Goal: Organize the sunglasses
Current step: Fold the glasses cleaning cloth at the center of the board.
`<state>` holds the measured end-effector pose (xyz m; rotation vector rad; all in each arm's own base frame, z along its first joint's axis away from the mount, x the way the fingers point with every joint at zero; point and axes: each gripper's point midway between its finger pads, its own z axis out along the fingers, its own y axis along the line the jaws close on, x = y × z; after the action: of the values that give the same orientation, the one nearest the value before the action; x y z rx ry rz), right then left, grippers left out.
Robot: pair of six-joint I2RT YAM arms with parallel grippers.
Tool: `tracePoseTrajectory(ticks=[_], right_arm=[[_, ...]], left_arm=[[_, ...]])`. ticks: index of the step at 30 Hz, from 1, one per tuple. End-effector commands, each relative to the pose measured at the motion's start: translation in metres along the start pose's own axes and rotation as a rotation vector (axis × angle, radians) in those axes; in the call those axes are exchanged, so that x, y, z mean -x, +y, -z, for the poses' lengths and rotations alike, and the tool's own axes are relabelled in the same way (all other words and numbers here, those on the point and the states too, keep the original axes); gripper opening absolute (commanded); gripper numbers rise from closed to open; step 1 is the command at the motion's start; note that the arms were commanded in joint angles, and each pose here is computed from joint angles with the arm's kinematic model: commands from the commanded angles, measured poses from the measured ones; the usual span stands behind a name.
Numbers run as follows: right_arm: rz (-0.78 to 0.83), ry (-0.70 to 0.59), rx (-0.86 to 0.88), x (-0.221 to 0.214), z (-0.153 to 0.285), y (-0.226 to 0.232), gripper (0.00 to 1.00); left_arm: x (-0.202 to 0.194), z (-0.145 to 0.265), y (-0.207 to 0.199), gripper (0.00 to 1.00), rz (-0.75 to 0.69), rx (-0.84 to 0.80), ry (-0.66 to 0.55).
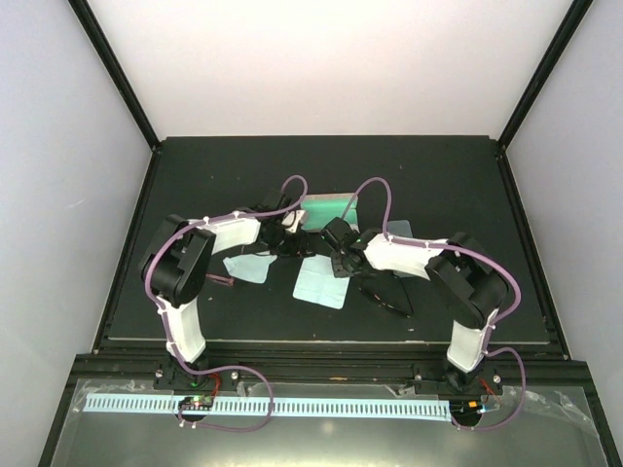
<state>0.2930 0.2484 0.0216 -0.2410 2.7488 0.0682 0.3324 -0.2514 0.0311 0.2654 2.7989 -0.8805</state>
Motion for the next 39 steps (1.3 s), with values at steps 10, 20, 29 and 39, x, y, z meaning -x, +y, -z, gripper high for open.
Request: tracePoseTrajectory(ticks=[10, 20, 29, 39], right_arm=[[0.002, 0.027, -0.049, -0.003, -0.009, -0.007, 0.28], [-0.005, -0.020, -0.094, 0.007, -0.001, -0.015, 0.36], [-0.003, 0.019, 0.002, 0.000, -0.016, 0.001, 0.29], [0.027, 0.013, 0.042, 0.010, -0.015, 0.007, 0.01]], left_arm=[[-0.003, -0.017, 0.006, 0.37, -0.047, 0.082, 0.056], [-0.014, -0.024, 0.016, 0.27, -0.078, 0.187, 0.091], [-0.019, -0.026, 0.017, 0.04, -0.076, 0.183, 0.097], [-0.006, -0.011, 0.006, 0.02, -0.095, 0.168, 0.018]])
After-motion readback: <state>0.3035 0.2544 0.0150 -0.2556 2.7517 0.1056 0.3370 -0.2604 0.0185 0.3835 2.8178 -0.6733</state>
